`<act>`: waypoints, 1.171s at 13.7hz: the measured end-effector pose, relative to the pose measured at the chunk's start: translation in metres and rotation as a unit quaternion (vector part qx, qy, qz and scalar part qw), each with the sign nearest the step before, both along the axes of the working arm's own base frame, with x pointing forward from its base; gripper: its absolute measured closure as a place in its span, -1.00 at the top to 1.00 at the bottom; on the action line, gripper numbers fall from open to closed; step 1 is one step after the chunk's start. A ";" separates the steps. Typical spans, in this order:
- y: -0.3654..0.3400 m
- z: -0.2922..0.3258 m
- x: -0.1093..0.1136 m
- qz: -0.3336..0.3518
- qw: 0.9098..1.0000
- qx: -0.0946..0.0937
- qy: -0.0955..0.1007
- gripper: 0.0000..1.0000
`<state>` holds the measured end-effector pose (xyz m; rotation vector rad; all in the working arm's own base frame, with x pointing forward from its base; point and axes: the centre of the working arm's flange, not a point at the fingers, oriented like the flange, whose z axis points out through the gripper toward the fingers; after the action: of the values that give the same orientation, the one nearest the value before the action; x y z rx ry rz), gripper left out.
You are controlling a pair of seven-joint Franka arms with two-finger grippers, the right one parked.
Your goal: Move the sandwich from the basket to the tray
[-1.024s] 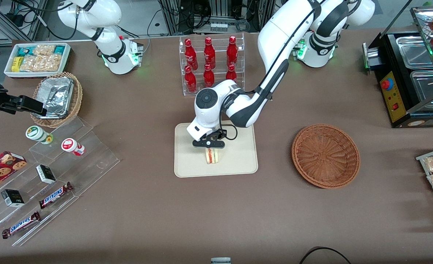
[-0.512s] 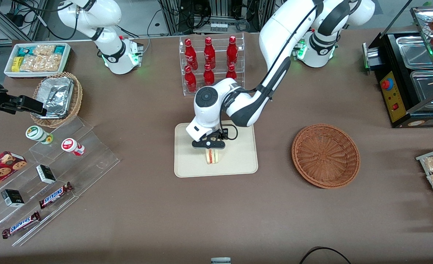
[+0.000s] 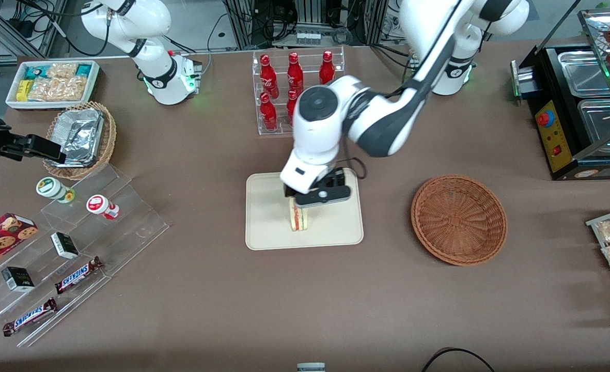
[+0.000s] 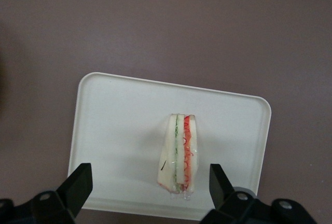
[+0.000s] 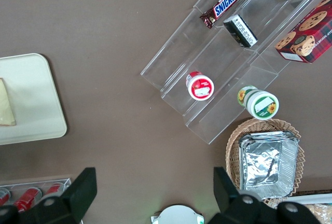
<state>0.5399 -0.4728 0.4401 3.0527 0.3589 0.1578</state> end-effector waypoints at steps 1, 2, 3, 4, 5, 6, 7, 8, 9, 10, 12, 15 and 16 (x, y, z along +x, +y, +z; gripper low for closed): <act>0.020 0.022 0.004 0.016 1.000 -0.005 0.001 0.99; 0.044 0.043 0.007 0.027 1.000 -0.011 0.000 0.99; 0.069 0.062 0.006 0.028 0.999 -0.016 0.000 0.99; 0.097 0.080 0.003 0.023 1.000 -0.018 0.004 0.99; 0.126 0.096 -0.002 0.015 1.000 -0.015 0.010 0.99; 0.155 0.111 -0.007 0.005 1.000 -0.008 0.015 0.99; 0.183 0.123 -0.013 -0.005 1.000 0.001 0.022 0.99; 0.209 0.133 -0.017 -0.017 0.999 0.011 0.031 0.99; 0.232 0.141 -0.020 -0.028 0.999 0.018 0.038 0.99; 0.254 0.149 -0.020 -0.040 0.998 0.023 0.043 0.99; 0.299 0.160 -0.018 -0.061 0.996 0.029 0.052 0.99; 0.362 0.169 -0.011 -0.079 0.995 0.032 0.056 0.99; 0.382 0.170 -0.008 -0.082 0.995 0.032 0.056 0.99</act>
<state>0.5314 -0.0906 0.6100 3.1445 0.1095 -0.0110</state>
